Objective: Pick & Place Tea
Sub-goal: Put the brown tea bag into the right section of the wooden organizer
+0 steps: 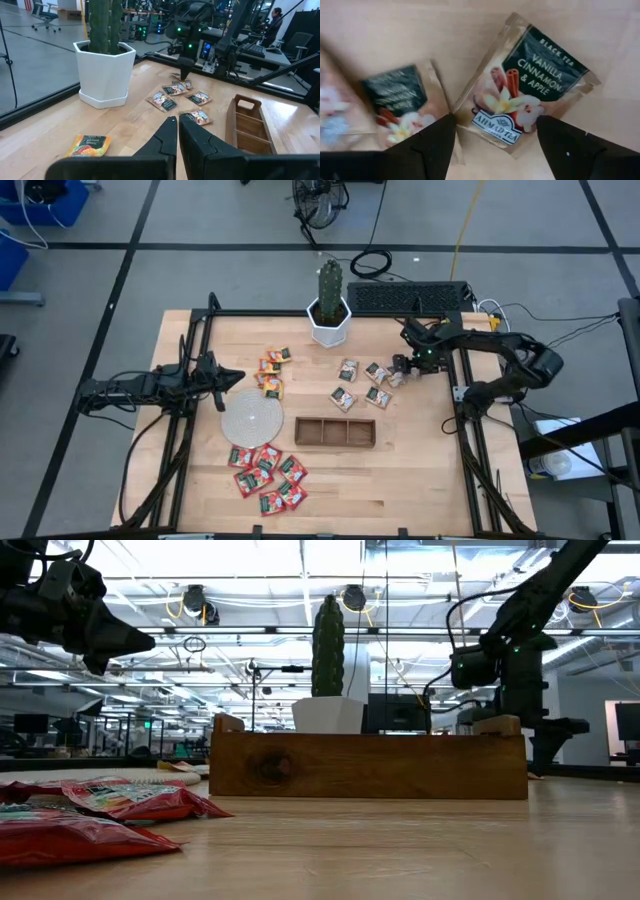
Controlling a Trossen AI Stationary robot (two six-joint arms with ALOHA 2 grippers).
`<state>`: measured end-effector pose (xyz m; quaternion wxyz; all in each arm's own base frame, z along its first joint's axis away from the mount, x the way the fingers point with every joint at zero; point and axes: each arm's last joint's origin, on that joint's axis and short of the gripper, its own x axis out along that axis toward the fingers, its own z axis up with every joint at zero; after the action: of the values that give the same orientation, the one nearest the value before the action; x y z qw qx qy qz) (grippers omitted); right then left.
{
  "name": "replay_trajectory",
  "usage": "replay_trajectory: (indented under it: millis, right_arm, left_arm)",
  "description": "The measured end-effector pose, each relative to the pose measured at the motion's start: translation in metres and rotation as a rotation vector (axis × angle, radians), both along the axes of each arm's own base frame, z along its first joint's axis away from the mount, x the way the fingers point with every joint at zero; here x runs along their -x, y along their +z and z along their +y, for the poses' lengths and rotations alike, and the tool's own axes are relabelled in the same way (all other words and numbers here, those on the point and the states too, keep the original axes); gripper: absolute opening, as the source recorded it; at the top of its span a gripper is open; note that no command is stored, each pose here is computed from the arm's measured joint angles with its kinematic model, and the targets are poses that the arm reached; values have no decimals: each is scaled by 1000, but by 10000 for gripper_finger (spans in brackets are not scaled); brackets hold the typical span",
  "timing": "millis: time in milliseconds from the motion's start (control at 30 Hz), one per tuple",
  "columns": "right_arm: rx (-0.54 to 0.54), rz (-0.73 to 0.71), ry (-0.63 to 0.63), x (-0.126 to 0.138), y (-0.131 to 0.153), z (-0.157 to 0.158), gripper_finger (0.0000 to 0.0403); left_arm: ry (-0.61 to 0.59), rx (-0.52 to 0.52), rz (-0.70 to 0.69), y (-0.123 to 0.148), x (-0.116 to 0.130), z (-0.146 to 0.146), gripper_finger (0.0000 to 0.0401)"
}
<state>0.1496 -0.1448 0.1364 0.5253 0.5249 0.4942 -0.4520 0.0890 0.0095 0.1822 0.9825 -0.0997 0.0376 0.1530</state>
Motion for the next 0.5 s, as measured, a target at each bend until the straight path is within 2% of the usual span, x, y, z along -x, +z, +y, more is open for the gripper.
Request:
replay_trajectory:
  millis: [133,267,367,500]
  right_arm:
    - [-83,76,9,1,-15,1,260]
    - [-112,110,26,2,-19,2,247]
    - [-106,115,37,1,-19,4,219]
    - [-63,133,74,-3,-19,7,158]
  left_arm:
    - [0,0,0,0,0,0,21]
    - [0,0,0,0,0,0,21]
    - [0,0,0,0,0,0,21]
    - [0,0,0,0,0,0,21]
